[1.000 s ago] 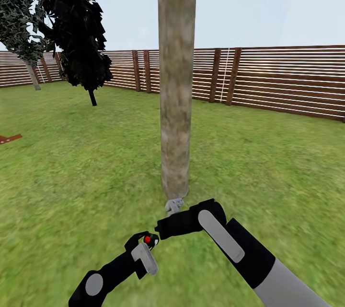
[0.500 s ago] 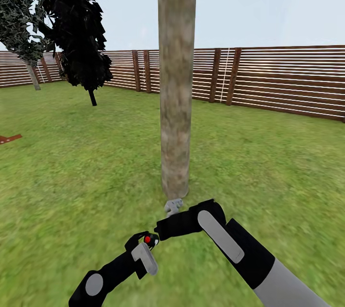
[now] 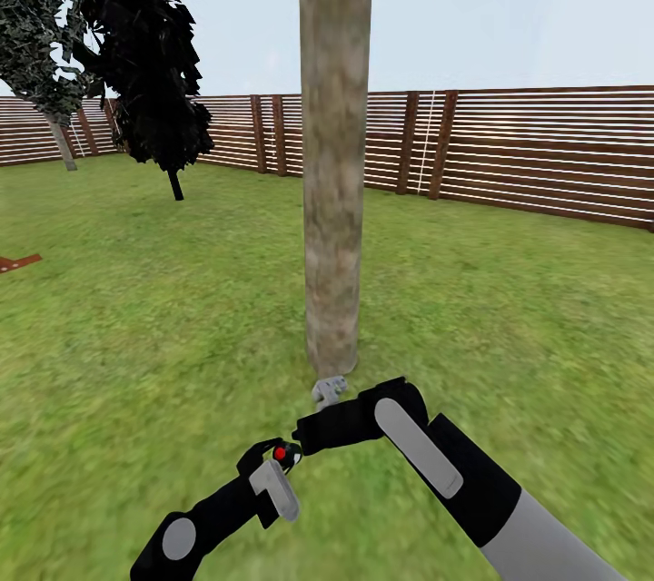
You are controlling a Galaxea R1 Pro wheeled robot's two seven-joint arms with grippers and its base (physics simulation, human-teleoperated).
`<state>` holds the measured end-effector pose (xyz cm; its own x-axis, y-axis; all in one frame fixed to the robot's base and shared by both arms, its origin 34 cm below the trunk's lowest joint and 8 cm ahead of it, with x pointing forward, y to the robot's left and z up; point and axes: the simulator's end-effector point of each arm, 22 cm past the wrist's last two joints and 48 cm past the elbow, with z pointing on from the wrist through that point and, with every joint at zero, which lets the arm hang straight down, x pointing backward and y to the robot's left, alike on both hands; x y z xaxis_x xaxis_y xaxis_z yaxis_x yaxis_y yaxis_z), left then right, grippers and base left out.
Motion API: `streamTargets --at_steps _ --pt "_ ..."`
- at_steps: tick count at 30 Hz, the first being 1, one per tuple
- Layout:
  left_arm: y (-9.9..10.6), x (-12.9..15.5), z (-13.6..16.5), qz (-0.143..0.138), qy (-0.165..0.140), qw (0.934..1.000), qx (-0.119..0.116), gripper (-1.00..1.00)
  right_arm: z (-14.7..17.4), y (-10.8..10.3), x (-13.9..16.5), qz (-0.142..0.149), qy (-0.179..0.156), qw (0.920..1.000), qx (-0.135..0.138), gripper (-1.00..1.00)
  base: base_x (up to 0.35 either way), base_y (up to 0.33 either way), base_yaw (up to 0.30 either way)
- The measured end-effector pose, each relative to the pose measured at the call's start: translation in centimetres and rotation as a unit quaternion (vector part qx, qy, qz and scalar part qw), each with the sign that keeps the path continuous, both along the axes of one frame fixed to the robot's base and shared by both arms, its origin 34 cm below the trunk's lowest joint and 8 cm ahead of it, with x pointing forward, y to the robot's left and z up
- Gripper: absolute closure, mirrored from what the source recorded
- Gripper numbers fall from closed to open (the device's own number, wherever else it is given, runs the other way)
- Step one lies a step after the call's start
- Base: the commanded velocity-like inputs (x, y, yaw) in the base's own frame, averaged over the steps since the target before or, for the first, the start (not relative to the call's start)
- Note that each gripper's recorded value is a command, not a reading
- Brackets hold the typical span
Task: In the garden, pick up the pesticide atomizer on the floor and spray pesticide onto both trees until each tree trunk is fully covered.
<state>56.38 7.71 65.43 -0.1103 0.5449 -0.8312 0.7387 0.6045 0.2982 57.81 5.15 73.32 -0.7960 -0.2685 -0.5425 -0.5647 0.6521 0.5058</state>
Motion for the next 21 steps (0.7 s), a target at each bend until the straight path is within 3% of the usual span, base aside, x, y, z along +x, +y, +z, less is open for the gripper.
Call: streamTargets --at_steps 21 --pt "0.0 0.0 0.0 0.000 0.000 1.0000 0.000 1.00 -1.0 -0.1 -0.3 -0.001 0.009 0.9999 -0.006 1.00 0.000 0.000 0.000"
